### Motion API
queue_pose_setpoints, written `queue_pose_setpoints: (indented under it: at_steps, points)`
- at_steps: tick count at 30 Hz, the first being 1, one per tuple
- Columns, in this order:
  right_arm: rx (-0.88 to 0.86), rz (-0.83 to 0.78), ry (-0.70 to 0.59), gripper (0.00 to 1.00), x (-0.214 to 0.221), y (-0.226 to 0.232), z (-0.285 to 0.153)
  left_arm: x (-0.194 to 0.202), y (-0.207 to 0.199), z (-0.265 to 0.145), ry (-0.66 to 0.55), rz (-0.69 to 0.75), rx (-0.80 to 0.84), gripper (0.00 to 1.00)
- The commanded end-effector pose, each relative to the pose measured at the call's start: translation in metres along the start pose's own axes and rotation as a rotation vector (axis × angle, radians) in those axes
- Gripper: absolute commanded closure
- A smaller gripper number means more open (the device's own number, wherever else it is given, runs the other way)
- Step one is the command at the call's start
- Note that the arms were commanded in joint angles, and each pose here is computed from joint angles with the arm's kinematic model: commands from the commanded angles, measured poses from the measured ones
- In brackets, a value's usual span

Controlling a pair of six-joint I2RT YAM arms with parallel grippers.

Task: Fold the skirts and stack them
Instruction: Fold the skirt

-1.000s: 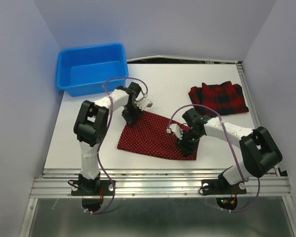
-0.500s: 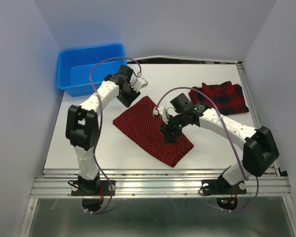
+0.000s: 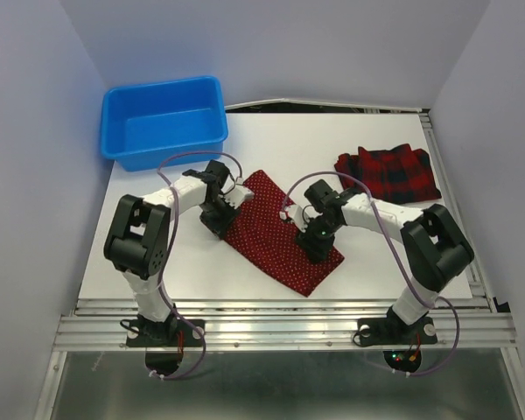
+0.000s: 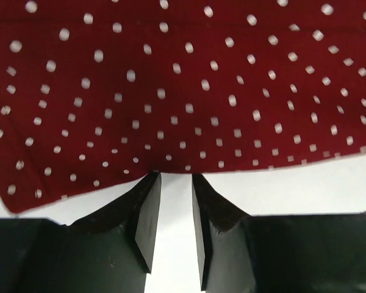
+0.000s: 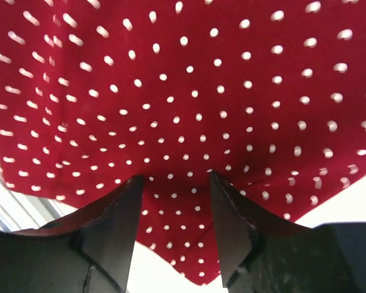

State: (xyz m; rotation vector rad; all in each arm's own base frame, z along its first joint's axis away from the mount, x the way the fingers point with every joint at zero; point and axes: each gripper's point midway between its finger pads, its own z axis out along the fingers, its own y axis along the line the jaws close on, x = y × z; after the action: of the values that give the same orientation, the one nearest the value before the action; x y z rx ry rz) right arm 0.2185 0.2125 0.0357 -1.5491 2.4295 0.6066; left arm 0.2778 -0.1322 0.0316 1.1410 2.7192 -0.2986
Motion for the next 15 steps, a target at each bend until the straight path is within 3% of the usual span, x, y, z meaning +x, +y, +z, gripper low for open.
queue_pose_setpoints:
  at_steps: [1, 5, 10, 15]
  points:
    - [-0.012, -0.012, 0.052, 0.47, 0.021, -0.001, 0.017, -0.027, 0.005, 0.012, -0.062, -0.021, 0.014, 0.63]
    - [-0.117, 0.047, 0.079, 0.49, 0.034, 0.017, 0.031, -0.043, 0.025, 0.038, -0.016, -0.031, -0.002, 0.65]
    - [-0.257, 0.104, 0.013, 0.47, 0.008, 0.046, 0.032, -0.089, 0.059, 0.053, -0.036, -0.026, -0.052, 0.68]
    - [-0.355, 0.146, -0.107, 0.42, -0.041, 0.061, 0.019, -0.125, 0.073, 0.02, -0.133, -0.018, -0.094, 0.67]
